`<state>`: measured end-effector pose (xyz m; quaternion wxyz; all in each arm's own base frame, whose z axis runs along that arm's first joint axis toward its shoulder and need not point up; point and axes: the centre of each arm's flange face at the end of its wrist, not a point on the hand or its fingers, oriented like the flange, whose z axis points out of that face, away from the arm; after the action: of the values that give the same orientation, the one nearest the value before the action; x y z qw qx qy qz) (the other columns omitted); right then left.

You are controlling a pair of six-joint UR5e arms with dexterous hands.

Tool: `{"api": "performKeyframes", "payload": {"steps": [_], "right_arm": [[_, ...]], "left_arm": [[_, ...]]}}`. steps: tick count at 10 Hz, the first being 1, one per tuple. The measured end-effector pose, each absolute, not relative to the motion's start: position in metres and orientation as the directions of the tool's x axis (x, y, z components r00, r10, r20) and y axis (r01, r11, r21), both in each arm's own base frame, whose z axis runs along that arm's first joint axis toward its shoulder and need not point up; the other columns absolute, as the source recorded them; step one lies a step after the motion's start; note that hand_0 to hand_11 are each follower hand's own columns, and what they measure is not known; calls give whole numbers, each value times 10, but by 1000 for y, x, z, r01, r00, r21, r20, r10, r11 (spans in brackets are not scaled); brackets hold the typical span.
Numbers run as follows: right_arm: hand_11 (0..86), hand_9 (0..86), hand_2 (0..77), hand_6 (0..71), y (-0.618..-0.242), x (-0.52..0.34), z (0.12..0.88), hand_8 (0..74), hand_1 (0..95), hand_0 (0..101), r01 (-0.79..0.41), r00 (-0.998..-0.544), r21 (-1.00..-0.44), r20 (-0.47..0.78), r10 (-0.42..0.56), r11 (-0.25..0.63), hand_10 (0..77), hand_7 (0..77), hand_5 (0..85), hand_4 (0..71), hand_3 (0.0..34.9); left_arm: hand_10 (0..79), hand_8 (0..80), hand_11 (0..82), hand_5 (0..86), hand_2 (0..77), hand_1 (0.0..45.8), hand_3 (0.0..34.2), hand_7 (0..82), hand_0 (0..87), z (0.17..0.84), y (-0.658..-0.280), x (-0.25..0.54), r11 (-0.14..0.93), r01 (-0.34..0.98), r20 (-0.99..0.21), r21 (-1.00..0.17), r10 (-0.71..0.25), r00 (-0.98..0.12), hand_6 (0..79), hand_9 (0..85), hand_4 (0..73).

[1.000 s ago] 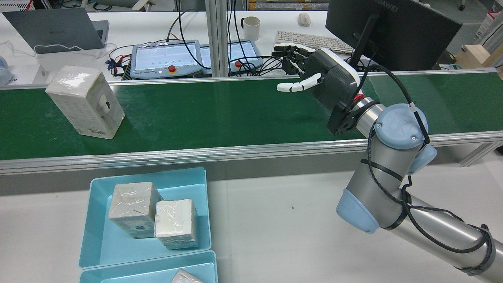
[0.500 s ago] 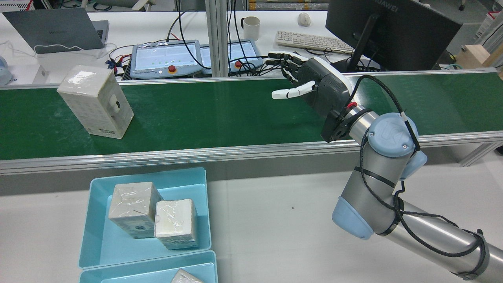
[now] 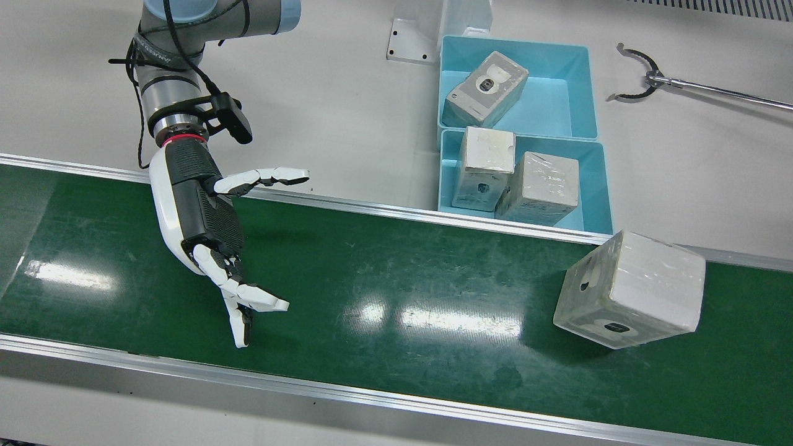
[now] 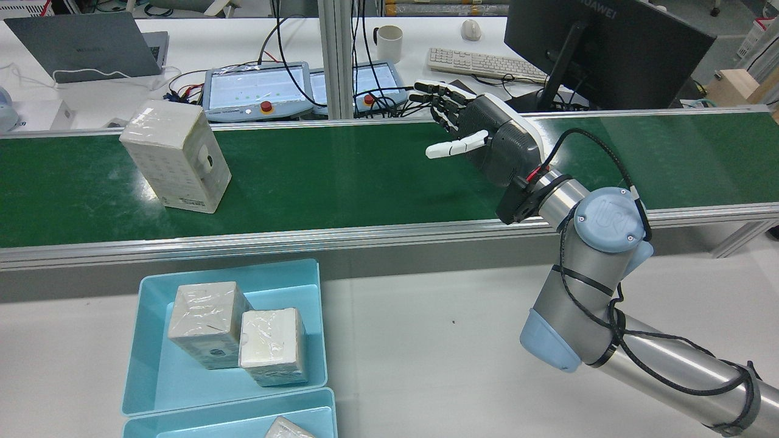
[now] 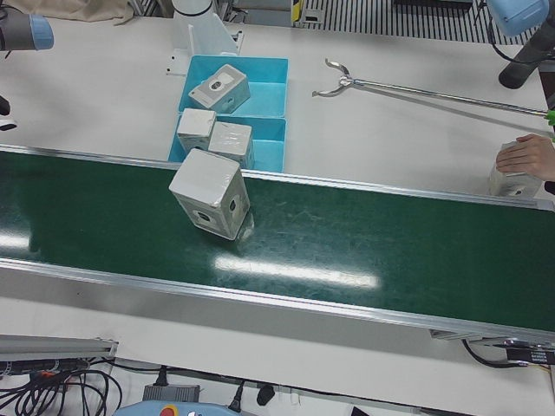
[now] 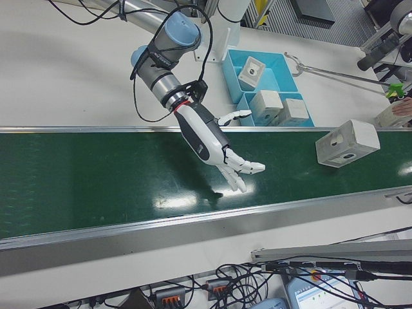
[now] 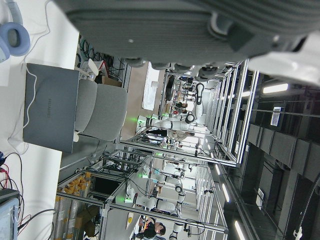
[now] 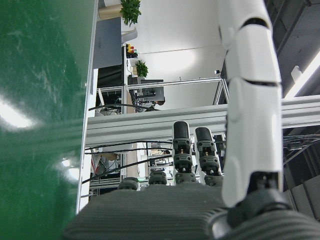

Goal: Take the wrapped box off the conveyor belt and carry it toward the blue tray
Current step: 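Track the approaching wrapped white box with the right hand along the belt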

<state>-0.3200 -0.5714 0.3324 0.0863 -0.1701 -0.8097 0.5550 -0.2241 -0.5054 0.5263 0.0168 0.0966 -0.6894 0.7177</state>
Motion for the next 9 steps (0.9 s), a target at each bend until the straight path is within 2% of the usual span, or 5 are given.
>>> {"api": "performKeyframes", "payload": {"steps": [6,9], "right_arm": [[16,49,131,71,-571,-297,311,11,158,494,232,-927,-906,-96,362,353,5,224,180,175,41],[16,54,169,98,-569,-305,314,5,180,496,224,-926,-910,-87,367,348,5,267,196,202,37]], "left_arm": [[5,5,0,5,11,0,0,5,0,526,-505,-224,-49,-157,162,-986,-109,-981,0,0,0],[0,5,5,11,5,0,0,5,0,526,-505,-224,-49,-157,162,-986,-109,-981,0,0,0]]}}
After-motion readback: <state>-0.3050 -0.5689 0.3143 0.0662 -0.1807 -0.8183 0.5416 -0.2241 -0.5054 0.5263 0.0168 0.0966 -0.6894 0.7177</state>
